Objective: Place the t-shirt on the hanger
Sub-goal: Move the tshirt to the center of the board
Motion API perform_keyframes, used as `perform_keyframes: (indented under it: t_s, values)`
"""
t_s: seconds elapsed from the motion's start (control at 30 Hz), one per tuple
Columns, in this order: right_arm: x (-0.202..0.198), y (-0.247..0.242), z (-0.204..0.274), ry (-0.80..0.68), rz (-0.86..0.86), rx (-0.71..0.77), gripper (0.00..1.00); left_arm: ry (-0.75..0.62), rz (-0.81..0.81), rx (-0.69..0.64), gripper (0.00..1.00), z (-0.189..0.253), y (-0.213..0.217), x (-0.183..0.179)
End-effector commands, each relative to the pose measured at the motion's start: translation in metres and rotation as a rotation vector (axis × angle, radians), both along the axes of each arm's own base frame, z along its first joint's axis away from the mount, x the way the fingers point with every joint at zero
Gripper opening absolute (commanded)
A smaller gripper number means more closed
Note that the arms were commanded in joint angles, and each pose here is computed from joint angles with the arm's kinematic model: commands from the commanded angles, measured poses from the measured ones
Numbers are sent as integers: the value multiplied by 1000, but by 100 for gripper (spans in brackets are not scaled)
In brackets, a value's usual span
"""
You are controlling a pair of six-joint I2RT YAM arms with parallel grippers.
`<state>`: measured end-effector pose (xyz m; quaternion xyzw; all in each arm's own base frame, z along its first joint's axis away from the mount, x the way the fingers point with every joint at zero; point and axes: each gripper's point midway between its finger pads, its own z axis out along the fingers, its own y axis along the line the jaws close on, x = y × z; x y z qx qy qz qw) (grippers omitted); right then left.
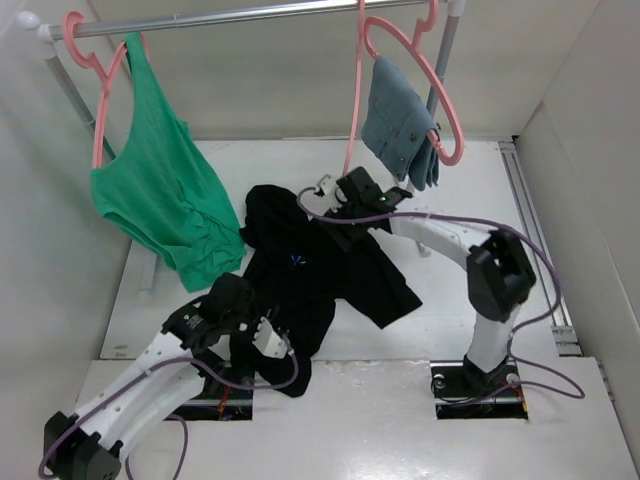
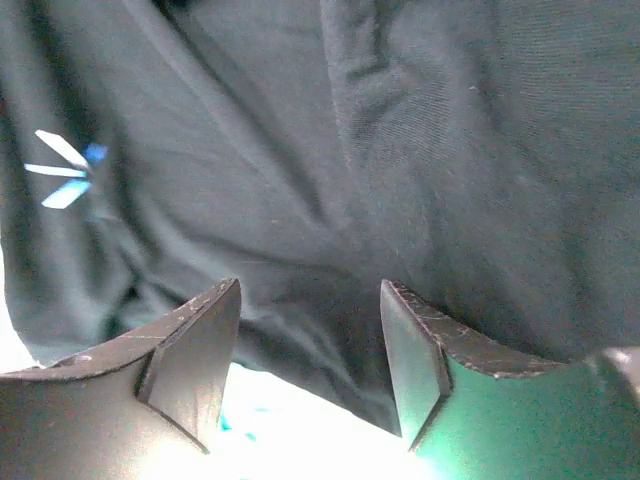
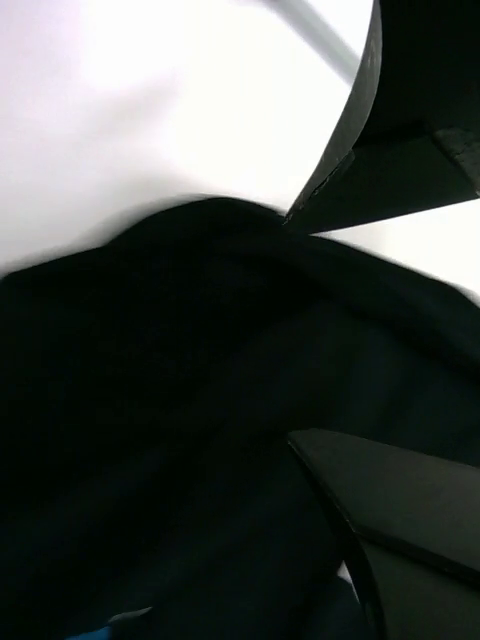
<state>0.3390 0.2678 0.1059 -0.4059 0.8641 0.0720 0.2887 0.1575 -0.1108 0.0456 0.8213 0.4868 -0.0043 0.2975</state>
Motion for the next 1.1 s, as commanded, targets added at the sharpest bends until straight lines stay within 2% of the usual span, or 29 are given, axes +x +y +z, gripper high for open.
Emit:
perform_keyframes:
  t_s: [0.0,0.03,0.1,0.13,0.17,0.2,0.27,0.3,0.33,0.37,0.43,0.47,0.53,0.57,0.6,0.73,0.77,0.93,0.97,1.07]
  values:
    - [37,46,16,-59,123,111,84,-6,-173,-21,54,5,-6,-24]
    - [53,56,8,-51,131,115,84,-4,-160,-45,54,11,-9,-23]
    - [60,71,-4,-17,165,124,84,6,-114,-137,60,27,-21,-21]
    - [66,78,-17,6,172,121,84,57,7,-221,68,38,-27,-18]
    - [69,80,-26,12,182,108,84,74,87,-288,72,48,-33,-12]
    - [70,81,-35,23,182,100,84,7,184,-395,73,70,-41,11]
    - [71,72,-59,69,165,71,79,39,440,-554,73,87,-44,33]
    - [69,70,-64,80,165,64,74,7,519,-607,73,97,-42,46]
    - [61,59,-78,120,157,48,57,-64,640,-685,73,115,-38,70]
    - [67,58,-71,100,149,60,46,-105,680,-695,73,122,-32,82]
    - [47,45,-83,138,152,48,21,-91,747,-716,74,124,-30,95]
    - [44,37,-82,136,142,49,0,-57,773,-695,76,121,-31,104]
    - [22,18,-77,142,143,30,0,-2,879,-687,80,112,-20,121]
    - [18,9,-74,132,129,8,0,59,929,-626,85,89,-17,131]
    - [11,1,-72,130,130,-11,0,51,964,-626,86,93,-12,147]
    - [-35,-35,-61,136,119,-78,0,158,975,-479,86,61,-25,184]
    - [-38,-41,-59,130,103,-84,0,210,938,-450,86,53,-33,182]
    - [-61,-59,-41,115,36,-52,0,218,712,-311,88,23,-61,169]
    - [-63,-59,-34,102,29,-37,0,207,653,-294,88,24,-72,164]
    - [-63,-53,-29,95,23,13,0,284,577,-281,92,15,-92,150]
